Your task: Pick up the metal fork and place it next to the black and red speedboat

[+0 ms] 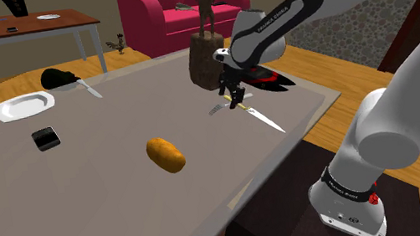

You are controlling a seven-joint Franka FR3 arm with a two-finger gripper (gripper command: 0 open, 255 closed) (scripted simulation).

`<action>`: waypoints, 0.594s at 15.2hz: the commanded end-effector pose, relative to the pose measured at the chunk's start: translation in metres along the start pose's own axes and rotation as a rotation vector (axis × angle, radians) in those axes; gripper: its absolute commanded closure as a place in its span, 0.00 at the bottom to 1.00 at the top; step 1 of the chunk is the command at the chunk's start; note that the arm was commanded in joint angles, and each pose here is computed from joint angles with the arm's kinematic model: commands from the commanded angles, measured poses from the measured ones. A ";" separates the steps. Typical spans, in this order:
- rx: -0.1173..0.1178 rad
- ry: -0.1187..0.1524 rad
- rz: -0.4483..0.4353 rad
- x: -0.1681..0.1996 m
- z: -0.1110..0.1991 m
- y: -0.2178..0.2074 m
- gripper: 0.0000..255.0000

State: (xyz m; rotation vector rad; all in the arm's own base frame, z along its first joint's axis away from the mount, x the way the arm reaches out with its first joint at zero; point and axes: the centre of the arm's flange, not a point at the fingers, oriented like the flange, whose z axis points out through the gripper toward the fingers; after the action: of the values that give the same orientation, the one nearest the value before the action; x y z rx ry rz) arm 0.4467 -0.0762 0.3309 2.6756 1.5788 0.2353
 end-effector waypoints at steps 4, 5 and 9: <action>0.001 -0.001 0.000 -0.001 -0.032 -0.002 0.00; 0.001 -0.001 0.000 -0.001 -0.032 -0.002 0.00; 0.001 -0.001 0.000 -0.001 -0.032 -0.002 0.00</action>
State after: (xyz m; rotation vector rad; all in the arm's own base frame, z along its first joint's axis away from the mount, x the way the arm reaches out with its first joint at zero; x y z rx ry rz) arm 0.4403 -0.0777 0.3625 2.6762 1.5792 0.2338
